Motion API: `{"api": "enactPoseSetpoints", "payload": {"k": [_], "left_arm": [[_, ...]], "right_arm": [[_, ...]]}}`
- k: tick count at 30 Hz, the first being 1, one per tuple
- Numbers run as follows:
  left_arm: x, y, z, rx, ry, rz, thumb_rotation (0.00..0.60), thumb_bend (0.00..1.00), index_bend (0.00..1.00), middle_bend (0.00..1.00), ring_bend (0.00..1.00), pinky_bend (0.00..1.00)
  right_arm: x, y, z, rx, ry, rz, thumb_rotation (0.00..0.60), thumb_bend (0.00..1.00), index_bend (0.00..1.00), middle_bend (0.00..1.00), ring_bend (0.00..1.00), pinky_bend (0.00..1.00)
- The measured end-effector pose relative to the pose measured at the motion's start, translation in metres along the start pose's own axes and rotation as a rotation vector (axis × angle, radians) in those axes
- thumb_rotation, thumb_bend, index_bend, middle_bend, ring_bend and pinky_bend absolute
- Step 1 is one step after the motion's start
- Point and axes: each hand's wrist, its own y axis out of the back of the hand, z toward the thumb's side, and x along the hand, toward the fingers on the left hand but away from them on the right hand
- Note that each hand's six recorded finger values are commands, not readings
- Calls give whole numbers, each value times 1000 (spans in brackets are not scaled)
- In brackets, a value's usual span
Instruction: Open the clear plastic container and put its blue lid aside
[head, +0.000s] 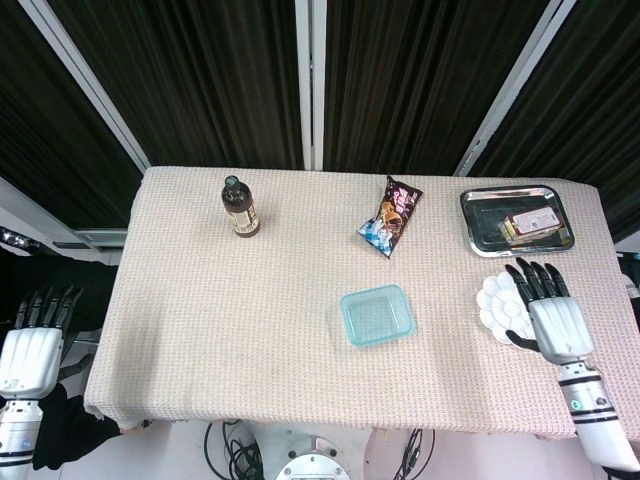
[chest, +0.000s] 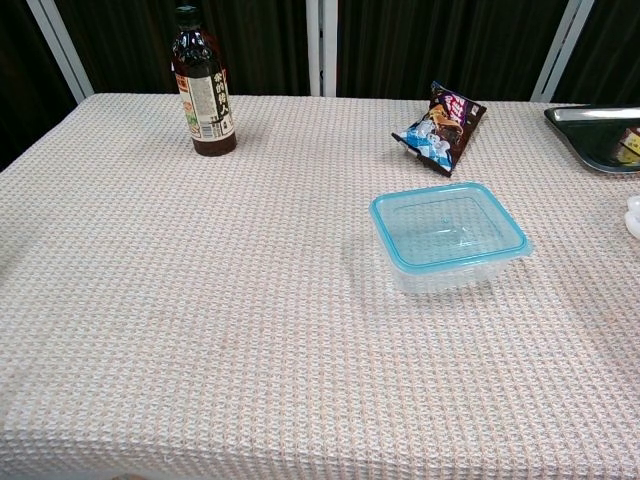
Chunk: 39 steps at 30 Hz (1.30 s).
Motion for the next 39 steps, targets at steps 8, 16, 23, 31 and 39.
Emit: {"api": "enactPoseSetpoints", "payload": {"k": [8,16,23,31,39], "left_arm": [[1,-4,0,1,-2,-21,600,0,101,62,0,14],[2,-7,0,-3,-10,-30,600,0,101,62,0,14],[7,-5,8,-19,-51,-32,600,0,101,62,0,7],[22,-2,28,-11,-143,-56,600,0,101,62,0,8],[53,-4,71,-11,-300,-109,600,0,101,62,0,11]], "right_arm": [[-53,-35,60,-33,172,50,600,26,0,0,0,0],[-80,-61,118,-40,317,97,600,26,0,0,0,0],[-96,-73,174,-81,436,94,600,26,0,0,0,0],[-120,-83,236,-94,541,91,600,26,0,0,0,0],[-141,-80,266,-83,588,79,600,26,0,0,0,0]]}}
